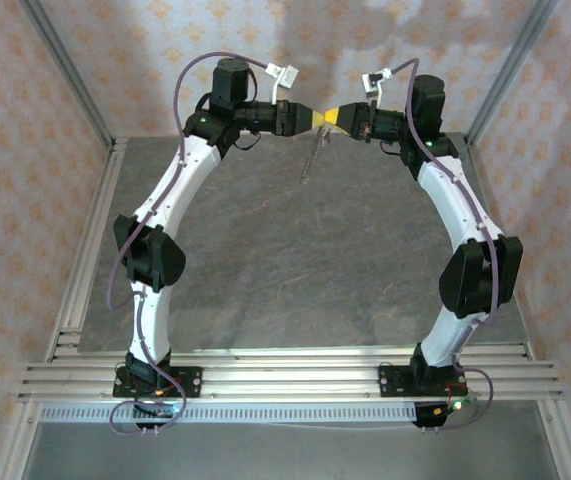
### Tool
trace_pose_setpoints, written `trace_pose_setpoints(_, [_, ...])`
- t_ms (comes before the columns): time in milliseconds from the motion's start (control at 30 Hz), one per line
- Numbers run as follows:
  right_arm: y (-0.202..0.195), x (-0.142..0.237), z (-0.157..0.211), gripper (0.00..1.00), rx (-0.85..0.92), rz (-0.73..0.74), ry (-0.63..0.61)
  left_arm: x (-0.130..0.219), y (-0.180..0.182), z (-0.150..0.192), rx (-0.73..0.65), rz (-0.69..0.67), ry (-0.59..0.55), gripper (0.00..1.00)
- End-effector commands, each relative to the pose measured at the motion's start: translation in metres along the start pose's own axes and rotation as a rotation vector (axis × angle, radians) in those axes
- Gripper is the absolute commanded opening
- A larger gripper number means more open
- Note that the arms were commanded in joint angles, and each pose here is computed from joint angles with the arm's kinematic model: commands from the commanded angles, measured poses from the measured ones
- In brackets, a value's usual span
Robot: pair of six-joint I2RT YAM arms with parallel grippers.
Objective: Put the keys on the keyring
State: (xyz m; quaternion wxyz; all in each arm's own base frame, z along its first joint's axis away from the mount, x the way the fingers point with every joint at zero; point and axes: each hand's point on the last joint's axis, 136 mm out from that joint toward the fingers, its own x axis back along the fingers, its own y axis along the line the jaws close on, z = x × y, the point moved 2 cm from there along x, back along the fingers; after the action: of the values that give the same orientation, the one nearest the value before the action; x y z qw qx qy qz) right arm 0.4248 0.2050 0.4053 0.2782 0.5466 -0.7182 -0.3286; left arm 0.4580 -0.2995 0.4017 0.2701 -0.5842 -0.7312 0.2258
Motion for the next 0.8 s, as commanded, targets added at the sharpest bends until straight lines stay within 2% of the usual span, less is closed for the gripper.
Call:
trace_pose_setpoints(0, [0.007,0.002,-0.006,0.00,0.055,-0.009,-0.014,0.000,-0.023,-0.008,-0.066,0.050,-0.005,0.32])
trace_pose_setpoints(267, [0.001,0.001,-0.003,0.00,0.042,-0.005,-0.012,-0.002,-0.027,-0.008,-0.070,0.056,-0.003,0.22])
trace_pose_setpoints(433, [0.000,0.001,-0.002,0.00,0.041,-0.004,-0.011,-0.001,-0.028,-0.010,-0.075,0.055,-0.011,0.20])
trace_pose_setpoints(600, [-0.001,0.001,0.000,0.00,0.040,-0.001,-0.007,-0.001,-0.030,-0.014,-0.079,0.058,-0.025,0.11])
trace_pose_setpoints(700, [-0.002,0.001,0.000,0.00,0.040,0.002,-0.007,0.000,-0.032,-0.016,-0.087,0.063,-0.035,0.01])
trace_pose_setpoints(767, [-0.002,0.001,0.000,0.00,0.039,0.004,-0.008,0.000,-0.033,-0.019,-0.088,0.061,-0.045,0.00])
